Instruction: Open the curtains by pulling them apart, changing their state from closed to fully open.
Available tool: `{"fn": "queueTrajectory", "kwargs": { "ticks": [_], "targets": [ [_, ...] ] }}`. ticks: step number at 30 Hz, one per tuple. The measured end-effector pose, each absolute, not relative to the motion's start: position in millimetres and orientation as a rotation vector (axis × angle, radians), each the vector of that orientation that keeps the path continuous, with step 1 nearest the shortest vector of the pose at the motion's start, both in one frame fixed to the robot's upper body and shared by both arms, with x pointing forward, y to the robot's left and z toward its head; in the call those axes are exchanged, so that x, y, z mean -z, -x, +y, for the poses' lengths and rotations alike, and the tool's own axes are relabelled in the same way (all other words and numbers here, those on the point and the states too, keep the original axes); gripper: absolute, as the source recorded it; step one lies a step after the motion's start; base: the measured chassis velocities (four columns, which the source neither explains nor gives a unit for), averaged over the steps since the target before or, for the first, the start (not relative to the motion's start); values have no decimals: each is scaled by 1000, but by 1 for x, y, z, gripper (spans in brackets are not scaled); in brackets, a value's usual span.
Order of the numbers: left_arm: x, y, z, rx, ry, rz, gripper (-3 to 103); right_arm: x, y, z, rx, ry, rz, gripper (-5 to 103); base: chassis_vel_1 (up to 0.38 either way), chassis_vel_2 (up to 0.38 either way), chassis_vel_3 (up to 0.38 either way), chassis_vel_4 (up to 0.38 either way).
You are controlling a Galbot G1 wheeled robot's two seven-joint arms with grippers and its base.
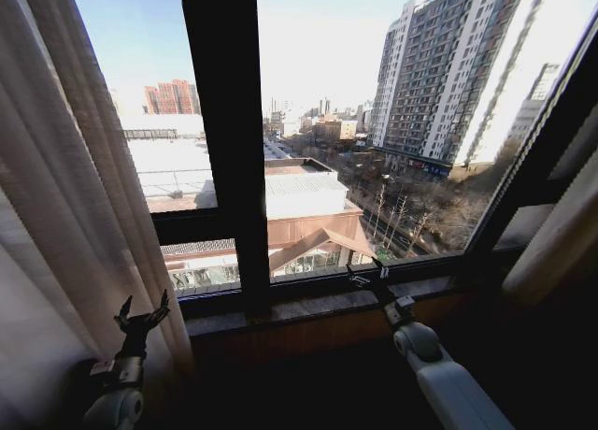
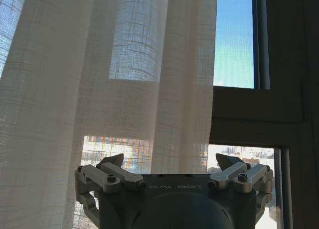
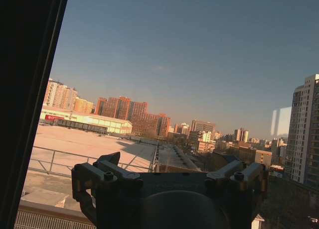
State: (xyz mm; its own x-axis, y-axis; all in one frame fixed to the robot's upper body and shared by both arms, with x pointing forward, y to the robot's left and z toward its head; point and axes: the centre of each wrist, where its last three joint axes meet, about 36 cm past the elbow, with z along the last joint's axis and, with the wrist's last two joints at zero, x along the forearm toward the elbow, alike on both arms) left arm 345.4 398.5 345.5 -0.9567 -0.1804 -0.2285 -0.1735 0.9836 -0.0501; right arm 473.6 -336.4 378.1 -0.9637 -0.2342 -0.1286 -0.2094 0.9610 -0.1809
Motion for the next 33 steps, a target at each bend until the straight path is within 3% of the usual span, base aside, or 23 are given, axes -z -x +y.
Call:
{"fn": "queueTrajectory", "kwargs": {
  "ticks": [6,18,33],
  "targets": [
    [-348,-353,394,60,258,2906,100,-378,-474,-336,249,337,2963,100,0,0,0,0],
    [-396,-436,336,208,187,3066,100,-378,-474,-336,249,337,2963,100,0,0,0,0],
    [-461,-498,280,200,83,3219,100,-378,-474,-336,249,337,2963,100,0,0,0,0]
  ]
}}
